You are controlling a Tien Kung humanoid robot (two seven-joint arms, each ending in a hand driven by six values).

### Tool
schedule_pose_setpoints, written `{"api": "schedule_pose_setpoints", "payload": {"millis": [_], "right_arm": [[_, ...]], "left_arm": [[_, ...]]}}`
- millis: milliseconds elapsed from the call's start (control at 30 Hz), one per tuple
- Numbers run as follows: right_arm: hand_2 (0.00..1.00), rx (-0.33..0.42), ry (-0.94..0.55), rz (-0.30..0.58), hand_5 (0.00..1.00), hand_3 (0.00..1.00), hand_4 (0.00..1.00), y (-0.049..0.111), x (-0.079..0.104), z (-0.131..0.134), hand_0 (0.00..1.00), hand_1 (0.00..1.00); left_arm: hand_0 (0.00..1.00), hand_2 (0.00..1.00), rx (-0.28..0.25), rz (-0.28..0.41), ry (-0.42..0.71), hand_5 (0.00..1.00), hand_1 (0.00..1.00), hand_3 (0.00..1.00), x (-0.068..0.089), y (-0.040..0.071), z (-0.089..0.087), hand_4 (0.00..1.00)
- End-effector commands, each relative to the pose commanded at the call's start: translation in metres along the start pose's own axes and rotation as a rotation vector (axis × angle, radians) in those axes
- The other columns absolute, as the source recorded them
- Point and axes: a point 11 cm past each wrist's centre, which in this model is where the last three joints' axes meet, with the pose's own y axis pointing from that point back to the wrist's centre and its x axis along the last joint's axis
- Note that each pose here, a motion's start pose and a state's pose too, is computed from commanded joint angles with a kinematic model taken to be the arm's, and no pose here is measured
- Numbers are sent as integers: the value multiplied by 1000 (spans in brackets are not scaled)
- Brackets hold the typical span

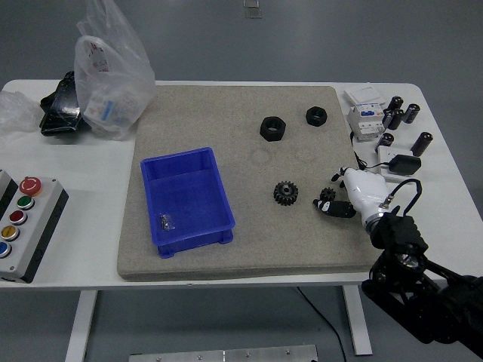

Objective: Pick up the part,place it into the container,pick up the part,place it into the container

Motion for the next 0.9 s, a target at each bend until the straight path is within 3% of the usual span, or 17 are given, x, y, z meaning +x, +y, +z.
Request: {"api": "schedule_pose_setpoints", "payload": {"millis": [100, 133, 500, 900], "right_arm": [[361, 5, -5, 1, 203, 628, 652, 0, -1, -1, 422, 391], [304, 8, -7, 2, 157, 578, 619, 0, -1, -1, 412, 373], [294, 27, -5, 10, 100, 579, 581, 1, -1, -4, 405, 372], [287, 134, -19, 82, 89, 536, 564, -4, 15, -29, 373, 370]], "left_arm": [[614, 608, 0, 0, 0, 248, 638, 696, 0, 0, 0, 722], [614, 608, 0, 0, 0, 247, 638, 694, 0, 0, 0, 722], [614, 608, 0, 1, 0, 247, 638, 695, 1, 0, 0, 722], [614, 608, -1, 0, 1, 249, 638, 694, 0, 0, 1, 722]]}}
